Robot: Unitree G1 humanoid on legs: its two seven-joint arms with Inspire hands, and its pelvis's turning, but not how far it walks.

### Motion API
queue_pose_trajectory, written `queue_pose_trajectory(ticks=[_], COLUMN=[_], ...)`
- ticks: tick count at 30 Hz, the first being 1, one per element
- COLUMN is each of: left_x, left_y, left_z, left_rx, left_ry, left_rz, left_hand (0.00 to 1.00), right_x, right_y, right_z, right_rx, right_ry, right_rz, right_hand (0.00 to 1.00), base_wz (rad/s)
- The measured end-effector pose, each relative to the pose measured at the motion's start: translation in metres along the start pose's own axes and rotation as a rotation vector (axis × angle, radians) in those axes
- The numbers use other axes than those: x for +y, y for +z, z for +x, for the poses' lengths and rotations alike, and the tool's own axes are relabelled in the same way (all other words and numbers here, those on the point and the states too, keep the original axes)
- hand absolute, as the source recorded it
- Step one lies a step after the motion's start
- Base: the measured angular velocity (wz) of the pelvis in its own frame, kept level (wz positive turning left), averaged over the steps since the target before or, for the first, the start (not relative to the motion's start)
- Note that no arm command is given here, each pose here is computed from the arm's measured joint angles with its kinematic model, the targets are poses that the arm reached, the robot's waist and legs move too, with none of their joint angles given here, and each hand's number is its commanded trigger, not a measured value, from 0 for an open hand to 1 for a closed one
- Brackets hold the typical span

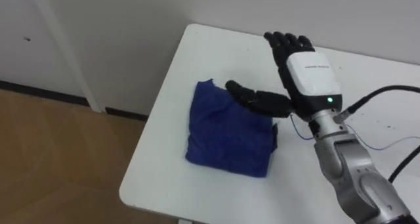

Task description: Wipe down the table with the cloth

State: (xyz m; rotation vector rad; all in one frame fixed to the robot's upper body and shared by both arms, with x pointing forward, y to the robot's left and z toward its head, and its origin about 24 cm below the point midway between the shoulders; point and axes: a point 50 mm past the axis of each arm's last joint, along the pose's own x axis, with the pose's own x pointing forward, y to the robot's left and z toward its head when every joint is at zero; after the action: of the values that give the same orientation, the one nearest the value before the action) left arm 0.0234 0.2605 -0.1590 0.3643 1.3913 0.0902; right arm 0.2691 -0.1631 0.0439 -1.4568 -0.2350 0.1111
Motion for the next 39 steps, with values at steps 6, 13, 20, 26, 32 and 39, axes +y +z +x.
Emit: queue_pose_trajectory(ticks=[6, 13, 20, 26, 32, 39], left_x=[0.000, 0.002, 0.001, -0.002, -0.005, -0.007], left_y=[0.009, 0.020, 0.014, 0.004, -0.004, -0.002], left_z=[0.000, 0.000, -0.001, -0.001, -0.002, -0.002], left_rx=[-0.032, -0.076, -0.056, -0.027, -0.005, -0.010], left_ry=[0.000, -0.002, -0.004, 0.009, -0.001, -0.001], left_rz=[0.037, 0.062, 0.064, 0.078, 0.090, 0.108], left_hand=[0.00, 0.00, 0.00, 0.00, 0.00, 0.00], right_x=[0.023, 0.052, 0.071, 0.091, 0.082, 0.080], right_y=[0.014, 0.018, 0.012, 0.011, 0.021, 0.031], right_z=[-0.007, -0.031, -0.044, -0.057, -0.056, -0.065], right_rx=[-0.036, -0.043, 0.001, 0.064, 0.024, -0.010], right_ry=[0.115, 0.320, 0.378, 0.380, 0.287, 0.229], right_rz=[-0.033, -0.058, -0.046, 0.010, 0.054, 0.143], right_hand=[0.00, 0.00, 0.00, 1.00, 1.00, 1.00], base_wz=[0.02, 0.01, 0.04, 0.03, -0.03, 0.00])
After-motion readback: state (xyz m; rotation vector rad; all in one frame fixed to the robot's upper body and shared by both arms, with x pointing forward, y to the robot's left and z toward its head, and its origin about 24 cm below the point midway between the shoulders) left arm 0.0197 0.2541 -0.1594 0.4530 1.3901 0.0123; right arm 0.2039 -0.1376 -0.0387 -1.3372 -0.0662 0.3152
